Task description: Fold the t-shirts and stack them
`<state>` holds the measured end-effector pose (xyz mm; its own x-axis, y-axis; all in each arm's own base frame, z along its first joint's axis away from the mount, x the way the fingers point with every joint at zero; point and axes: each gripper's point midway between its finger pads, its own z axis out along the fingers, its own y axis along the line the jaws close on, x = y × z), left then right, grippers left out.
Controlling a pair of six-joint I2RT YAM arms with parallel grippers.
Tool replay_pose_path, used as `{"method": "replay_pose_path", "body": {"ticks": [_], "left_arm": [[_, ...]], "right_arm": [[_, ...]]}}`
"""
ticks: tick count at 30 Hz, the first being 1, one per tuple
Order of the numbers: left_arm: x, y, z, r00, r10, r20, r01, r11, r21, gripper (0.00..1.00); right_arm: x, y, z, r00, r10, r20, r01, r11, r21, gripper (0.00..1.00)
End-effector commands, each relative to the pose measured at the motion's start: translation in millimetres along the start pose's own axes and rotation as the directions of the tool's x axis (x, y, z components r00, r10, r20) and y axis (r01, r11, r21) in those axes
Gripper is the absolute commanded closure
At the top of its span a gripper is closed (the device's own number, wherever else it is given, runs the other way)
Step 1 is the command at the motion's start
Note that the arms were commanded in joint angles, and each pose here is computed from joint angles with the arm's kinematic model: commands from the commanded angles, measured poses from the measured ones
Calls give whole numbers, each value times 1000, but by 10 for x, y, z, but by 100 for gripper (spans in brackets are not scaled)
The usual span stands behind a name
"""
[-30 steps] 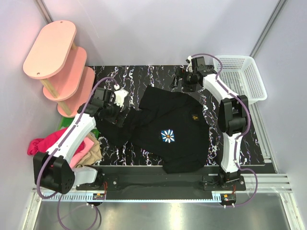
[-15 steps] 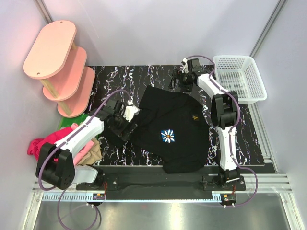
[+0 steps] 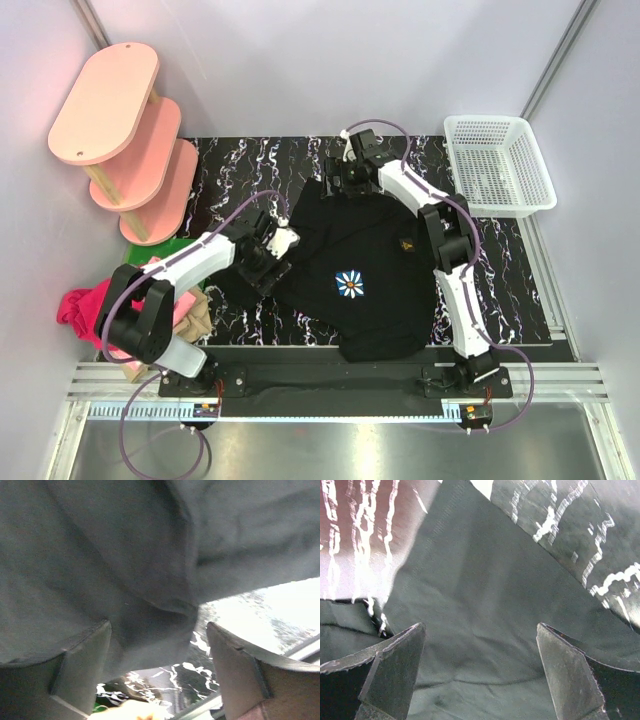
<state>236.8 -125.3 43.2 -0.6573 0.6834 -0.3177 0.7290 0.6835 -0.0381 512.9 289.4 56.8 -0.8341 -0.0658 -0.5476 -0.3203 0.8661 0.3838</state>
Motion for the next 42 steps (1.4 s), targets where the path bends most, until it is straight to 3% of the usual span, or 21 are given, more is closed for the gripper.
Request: {"method": "replay_pose_path", "body": {"ticks": [1, 5, 8, 9, 14, 23, 30, 33, 38, 42], "left_arm": [[-247, 222, 25, 999, 17, 36, -14, 996, -86, 25], [-340, 320, 105, 1000, 14, 20, -11, 994, -112, 42], [-432, 400, 106, 1000, 14, 21, -11, 991, -136, 60], [-480, 434, 84, 1000, 16, 27, -11, 989, -149, 71], [-617, 537, -111, 998, 37, 51, -26, 979, -203, 99], [-896, 772, -974, 978, 181, 106, -129, 918, -376, 100], [-852, 942, -1494, 945, 324, 55, -252, 822, -511, 99], [-805, 1034, -1543, 942, 335, 25, -270, 799, -538, 98], [-708, 903, -1228, 948, 319, 18, -278, 852, -444, 96], [-581, 730, -982, 959, 285, 6, -266, 902, -341, 96]], "right_arm": [[-191, -101, -62, 999, -24, 31, 22, 999, 49, 0], [-7, -110, -124, 1000, -25, -4, 25, 997, 69, 0], [215, -142, -150, 999, -14, -33, 17, 996, 91, 0], [221, -139, -150, 1000, -16, -19, 18, 996, 89, 0], [470, -276, -238, 999, 30, -35, -24, 988, 154, 0], [211, -58, -948, 992, 9, 129, -33, 982, 185, 0], [479, -228, -949, 996, 14, 83, -33, 970, 242, 0], [608, -339, -881, 998, 36, 58, -50, 959, 278, 0], [692, -414, -784, 998, 51, 23, -56, 951, 304, 0], [335, -381, -658, 997, 37, 68, -55, 956, 287, 0]]}}
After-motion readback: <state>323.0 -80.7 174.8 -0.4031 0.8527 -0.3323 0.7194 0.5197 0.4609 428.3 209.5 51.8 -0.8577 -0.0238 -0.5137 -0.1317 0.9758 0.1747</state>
